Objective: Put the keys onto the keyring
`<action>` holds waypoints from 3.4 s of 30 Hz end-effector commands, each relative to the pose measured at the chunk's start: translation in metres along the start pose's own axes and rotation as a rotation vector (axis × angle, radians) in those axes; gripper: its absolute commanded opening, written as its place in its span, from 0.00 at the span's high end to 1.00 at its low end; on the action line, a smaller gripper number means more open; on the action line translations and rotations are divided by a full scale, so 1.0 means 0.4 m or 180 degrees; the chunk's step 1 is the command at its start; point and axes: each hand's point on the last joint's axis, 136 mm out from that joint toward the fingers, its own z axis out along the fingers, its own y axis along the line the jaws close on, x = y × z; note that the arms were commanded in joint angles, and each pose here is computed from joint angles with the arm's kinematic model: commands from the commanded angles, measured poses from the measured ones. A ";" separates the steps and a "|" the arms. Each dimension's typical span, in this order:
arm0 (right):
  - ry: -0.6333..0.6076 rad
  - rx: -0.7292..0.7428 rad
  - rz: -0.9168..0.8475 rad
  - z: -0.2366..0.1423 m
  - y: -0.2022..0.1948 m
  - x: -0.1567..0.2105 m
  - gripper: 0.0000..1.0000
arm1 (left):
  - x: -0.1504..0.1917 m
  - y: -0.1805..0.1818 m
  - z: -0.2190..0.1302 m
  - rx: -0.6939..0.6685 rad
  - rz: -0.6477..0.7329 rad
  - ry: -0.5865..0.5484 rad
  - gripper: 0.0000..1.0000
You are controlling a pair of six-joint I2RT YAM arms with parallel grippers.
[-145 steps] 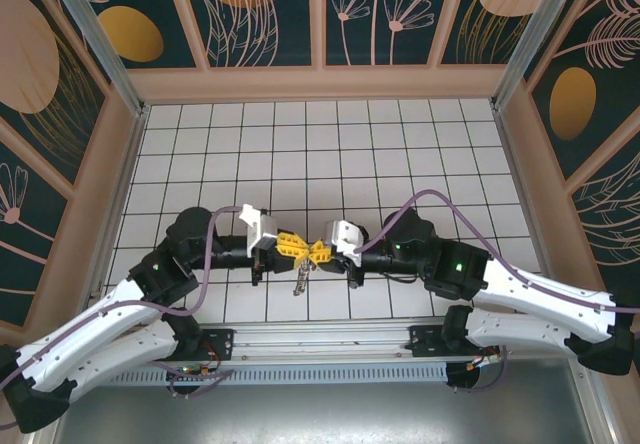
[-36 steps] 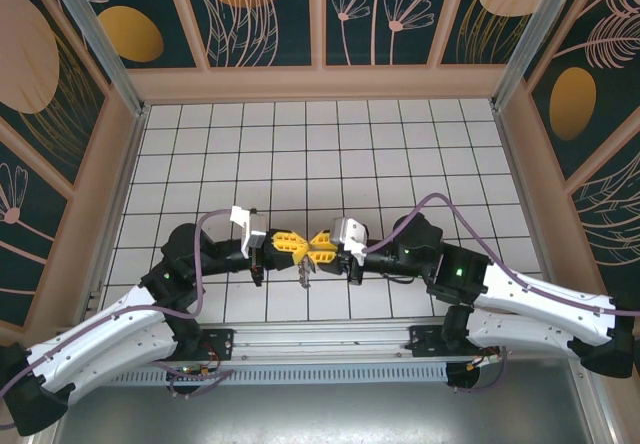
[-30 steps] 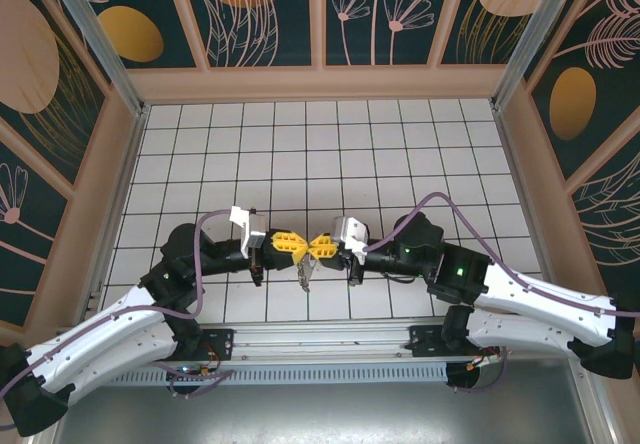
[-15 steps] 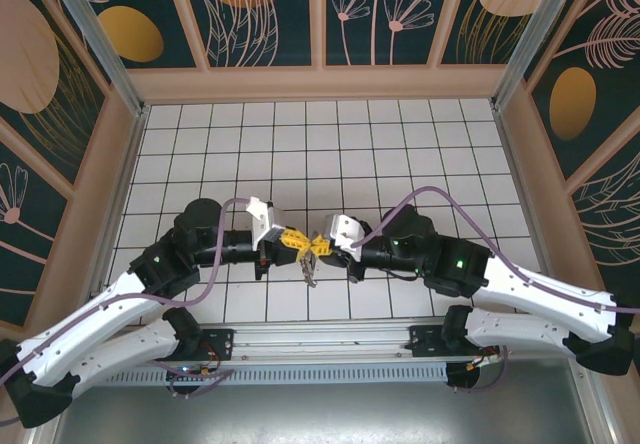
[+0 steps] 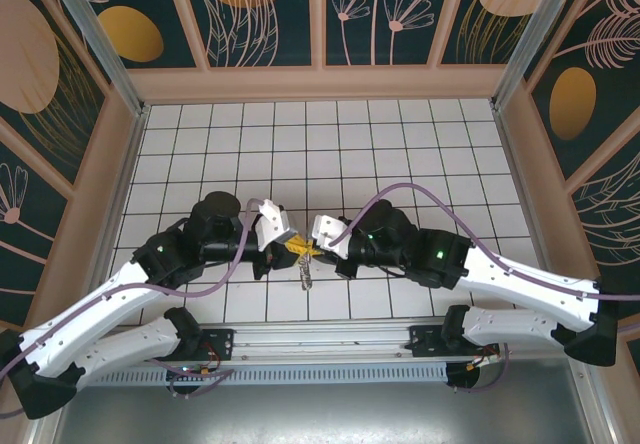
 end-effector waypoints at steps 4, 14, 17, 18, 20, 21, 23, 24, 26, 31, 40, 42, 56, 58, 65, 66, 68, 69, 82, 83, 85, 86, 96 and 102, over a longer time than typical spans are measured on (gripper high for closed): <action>-0.0304 0.0139 -0.0075 -0.024 -0.031 -0.086 1.00 | 0.016 -0.013 0.001 0.0076 0.0036 0.0115 1.00; -0.0579 -0.0096 -0.0120 -0.052 0.015 -0.094 1.00 | -0.044 -0.036 -0.027 0.0125 0.0102 -0.0546 1.00; -0.0592 -0.0160 -0.0071 -0.048 0.024 -0.087 0.99 | -0.069 -0.049 -0.041 0.0174 0.0160 -0.0790 1.00; -0.0586 -0.0191 -0.0055 -0.044 0.029 -0.083 0.96 | -0.075 -0.053 -0.045 0.0189 0.0181 -0.0858 1.00; -0.0581 -0.0230 -0.0027 -0.038 0.035 -0.079 0.91 | -0.087 -0.056 -0.053 0.0194 0.0225 -0.0976 1.00; -0.0589 -0.0240 -0.0016 -0.038 0.036 -0.079 0.90 | -0.090 -0.057 -0.055 0.0194 0.0233 -0.1015 1.00; -0.0605 -0.0254 -0.0001 -0.037 0.038 -0.079 0.88 | -0.097 -0.060 -0.060 0.0198 0.0257 -0.1084 1.00; -0.0620 -0.0255 0.0000 -0.037 0.039 -0.079 0.88 | -0.100 -0.060 -0.061 0.0197 0.0268 -0.1108 1.00; -0.0632 -0.0266 0.0014 -0.037 0.040 -0.079 0.86 | -0.105 -0.064 -0.065 0.0213 0.0280 -0.1168 1.00; -0.0654 -0.0285 0.0029 -0.035 0.043 -0.078 0.80 | -0.111 -0.070 -0.074 0.0235 0.0287 -0.1280 1.00; -0.0692 -0.0268 0.0051 -0.041 0.042 -0.081 0.79 | -0.128 -0.099 -0.100 0.0388 0.0375 -0.1574 1.00; -0.0764 -0.0292 0.0043 -0.053 0.047 -0.089 0.79 | -0.128 -0.107 -0.102 0.0451 0.0368 -0.1596 1.00; -0.0893 -0.0469 -0.0009 -0.070 0.073 -0.103 0.93 | -0.126 -0.124 -0.111 0.0570 0.0338 -0.1674 1.00; -0.0912 -0.0502 -0.0014 -0.071 0.077 -0.105 0.89 | -0.125 -0.121 -0.111 0.0550 0.0338 -0.1649 1.00; -0.0878 -0.0539 -0.0003 -0.056 0.080 -0.099 0.88 | -0.125 -0.118 -0.101 0.0554 0.0340 -0.1588 1.00; -0.0874 -0.0519 -0.0002 -0.056 0.078 -0.099 0.91 | -0.124 -0.117 -0.098 0.0560 0.0339 -0.1580 1.00; -0.0876 -0.0423 -0.0002 -0.058 0.065 -0.100 1.00 | -0.126 -0.116 -0.095 0.0564 0.0340 -0.1562 1.00; -0.0884 -0.0377 -0.0005 -0.061 0.060 -0.102 1.00 | -0.126 -0.115 -0.094 0.0556 0.0337 -0.1547 1.00; -0.0412 0.0061 -0.0038 -0.039 -0.007 -0.069 1.00 | -0.075 -0.043 -0.051 0.0098 0.0149 -0.0557 0.85; -0.0378 0.0062 -0.0054 -0.035 -0.008 -0.067 1.00 | -0.067 -0.034 -0.043 0.0063 0.0116 -0.0465 0.85; -0.0357 0.0062 -0.0077 -0.034 -0.010 -0.069 1.00 | -0.056 -0.027 -0.032 0.0051 0.0081 -0.0358 0.87; -0.0355 0.0053 -0.0086 -0.035 -0.009 -0.071 1.00 | -0.058 -0.025 -0.030 0.0052 0.0081 -0.0350 0.88; -0.0340 0.0042 -0.0139 -0.050 -0.009 -0.086 1.00 | -0.060 -0.014 -0.014 0.0041 0.0118 -0.0277 1.00; -0.0427 -0.0006 -0.0054 -0.046 0.003 -0.076 1.00 | -0.106 -0.047 -0.046 0.0167 0.0193 -0.0719 1.00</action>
